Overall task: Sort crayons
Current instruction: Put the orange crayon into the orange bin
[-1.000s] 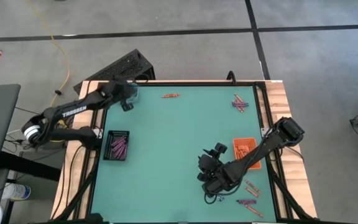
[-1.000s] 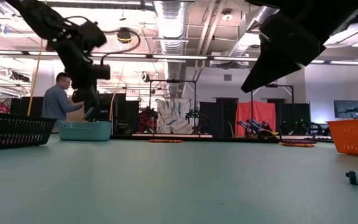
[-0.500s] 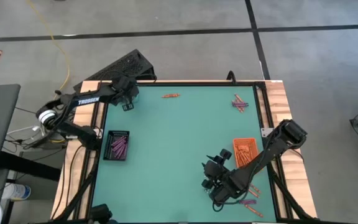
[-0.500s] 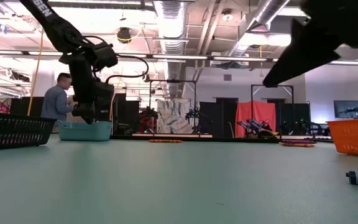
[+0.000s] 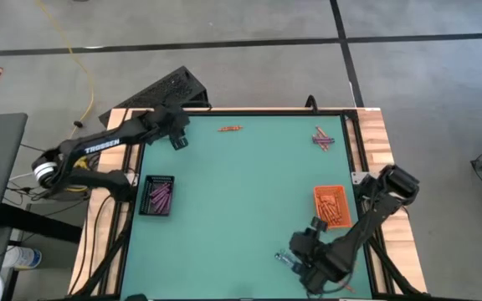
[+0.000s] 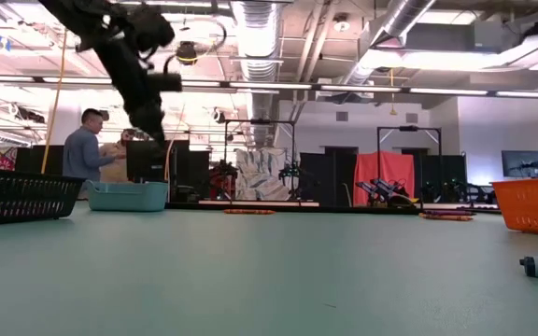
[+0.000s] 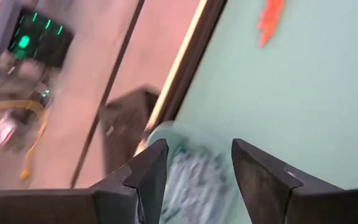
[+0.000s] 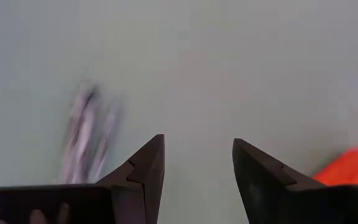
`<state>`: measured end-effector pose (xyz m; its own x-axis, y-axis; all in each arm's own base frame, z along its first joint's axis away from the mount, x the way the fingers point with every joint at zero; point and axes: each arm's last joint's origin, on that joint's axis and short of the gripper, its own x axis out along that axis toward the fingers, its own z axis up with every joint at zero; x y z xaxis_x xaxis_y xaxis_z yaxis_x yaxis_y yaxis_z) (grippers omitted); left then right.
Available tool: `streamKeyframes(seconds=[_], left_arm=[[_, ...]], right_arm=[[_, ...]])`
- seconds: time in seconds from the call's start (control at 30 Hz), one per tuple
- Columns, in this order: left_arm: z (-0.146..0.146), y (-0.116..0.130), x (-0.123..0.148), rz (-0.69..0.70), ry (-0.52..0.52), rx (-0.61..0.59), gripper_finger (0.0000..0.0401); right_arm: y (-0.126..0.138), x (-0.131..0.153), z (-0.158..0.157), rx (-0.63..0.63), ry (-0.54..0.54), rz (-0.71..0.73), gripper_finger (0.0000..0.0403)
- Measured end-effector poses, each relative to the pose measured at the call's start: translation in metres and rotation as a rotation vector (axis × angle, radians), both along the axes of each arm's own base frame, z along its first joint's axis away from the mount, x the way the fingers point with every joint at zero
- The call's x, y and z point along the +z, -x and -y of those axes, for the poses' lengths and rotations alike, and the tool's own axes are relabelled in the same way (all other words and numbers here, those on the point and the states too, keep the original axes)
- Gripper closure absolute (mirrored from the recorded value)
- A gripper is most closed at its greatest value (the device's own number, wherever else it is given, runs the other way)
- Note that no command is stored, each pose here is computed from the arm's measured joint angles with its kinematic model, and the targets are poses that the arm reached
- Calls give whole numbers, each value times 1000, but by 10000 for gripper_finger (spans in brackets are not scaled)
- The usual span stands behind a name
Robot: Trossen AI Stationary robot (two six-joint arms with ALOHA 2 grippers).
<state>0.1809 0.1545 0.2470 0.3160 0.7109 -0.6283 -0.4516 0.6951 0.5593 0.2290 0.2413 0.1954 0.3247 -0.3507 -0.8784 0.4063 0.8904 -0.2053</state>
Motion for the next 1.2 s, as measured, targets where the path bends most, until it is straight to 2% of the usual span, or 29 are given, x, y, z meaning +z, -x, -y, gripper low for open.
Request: streamKeyframes(seconds=[0.23,0.43,0.67,0.9,1.2], left_arm=[[42,-20,12,216,128,-189,232],[85,-39,12,265,205,-342,232],[132,-51,13,325,286,-464,232],[172,-66,6,351,329,-583,232],[200,-86,-13,340,338,-674,232]], right_arm=[[43,-2,-35,35,-163,-145,223],[79,-3,-60,-43,-294,-176,223],[106,-4,-81,-185,-434,-146,223],[122,-21,-91,-295,-424,-193,223],[109,-37,-91,-251,-372,-225,224]])
